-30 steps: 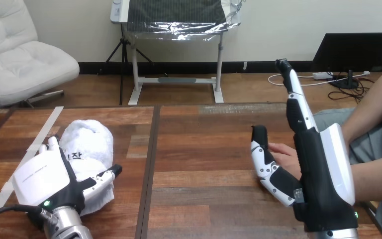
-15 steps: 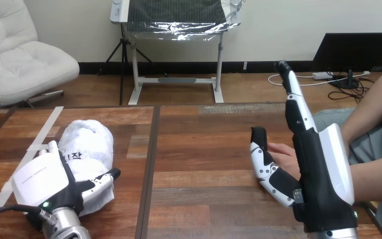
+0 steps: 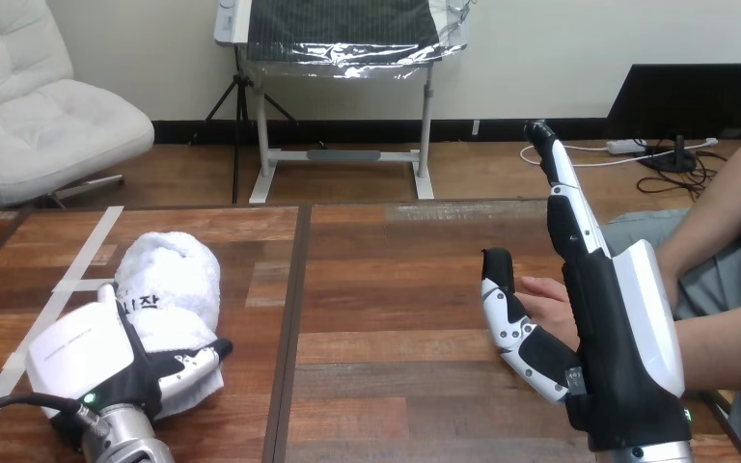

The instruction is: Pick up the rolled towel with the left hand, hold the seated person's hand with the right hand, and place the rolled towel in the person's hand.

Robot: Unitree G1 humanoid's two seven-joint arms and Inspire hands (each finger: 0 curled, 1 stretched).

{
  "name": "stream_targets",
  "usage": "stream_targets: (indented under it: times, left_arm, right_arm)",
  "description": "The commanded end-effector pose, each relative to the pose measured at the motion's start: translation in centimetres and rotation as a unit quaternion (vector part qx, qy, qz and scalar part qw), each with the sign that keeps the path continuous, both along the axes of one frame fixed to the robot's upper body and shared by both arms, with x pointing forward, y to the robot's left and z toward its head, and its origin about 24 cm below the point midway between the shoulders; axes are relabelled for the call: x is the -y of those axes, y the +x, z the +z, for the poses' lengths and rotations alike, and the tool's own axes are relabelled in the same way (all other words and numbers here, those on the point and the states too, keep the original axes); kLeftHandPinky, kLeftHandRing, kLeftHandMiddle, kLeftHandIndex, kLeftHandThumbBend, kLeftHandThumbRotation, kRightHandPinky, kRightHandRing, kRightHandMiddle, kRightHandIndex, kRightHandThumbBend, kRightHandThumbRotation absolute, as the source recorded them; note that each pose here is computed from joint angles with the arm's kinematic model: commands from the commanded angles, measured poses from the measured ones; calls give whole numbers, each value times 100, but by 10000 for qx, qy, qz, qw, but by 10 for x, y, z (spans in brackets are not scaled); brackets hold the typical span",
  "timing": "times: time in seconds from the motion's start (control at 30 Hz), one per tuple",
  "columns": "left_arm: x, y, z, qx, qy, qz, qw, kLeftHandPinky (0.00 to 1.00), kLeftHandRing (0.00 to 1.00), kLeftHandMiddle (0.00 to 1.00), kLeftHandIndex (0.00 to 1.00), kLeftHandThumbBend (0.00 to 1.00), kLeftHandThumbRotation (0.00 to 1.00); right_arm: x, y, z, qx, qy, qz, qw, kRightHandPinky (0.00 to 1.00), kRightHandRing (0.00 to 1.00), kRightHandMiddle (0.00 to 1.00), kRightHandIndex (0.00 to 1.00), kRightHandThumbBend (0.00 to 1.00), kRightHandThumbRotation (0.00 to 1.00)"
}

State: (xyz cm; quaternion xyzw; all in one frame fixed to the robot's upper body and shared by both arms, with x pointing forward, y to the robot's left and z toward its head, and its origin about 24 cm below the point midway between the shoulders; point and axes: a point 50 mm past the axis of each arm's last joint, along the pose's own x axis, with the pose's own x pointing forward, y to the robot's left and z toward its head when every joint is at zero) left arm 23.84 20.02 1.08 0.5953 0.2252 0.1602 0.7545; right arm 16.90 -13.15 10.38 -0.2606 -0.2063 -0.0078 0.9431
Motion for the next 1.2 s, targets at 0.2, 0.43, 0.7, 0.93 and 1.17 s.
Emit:
stream_targets:
  times: [0.2,0.43,0.7,0.93,1.17]
  left_arm:
    - [0,19,14,291,280,-305,9987,60,62,69,85,88,56]
    - [0,20,11,171,347,-301,9988,52,52,57,78,86,48]
    - [-1,22,8,280,274,-319,9987,45,45,50,70,85,37]
    - [-2,24,4,433,193,-264,9985,41,41,48,63,86,26]
    - [-2,25,1,694,74,-246,9973,38,38,44,58,85,13]
  right_arm:
    - [1,2,17,400,2,41,9992,100,100,100,100,0,0]
    - [2,2,16,385,6,39,9993,100,100,100,100,0,0]
    - [2,2,17,388,22,30,9992,100,100,100,100,0,0]
    - [3,1,18,389,40,14,9992,100,100,100,100,0,0]
    - [4,1,18,384,55,-5,9992,100,100,100,100,0,0]
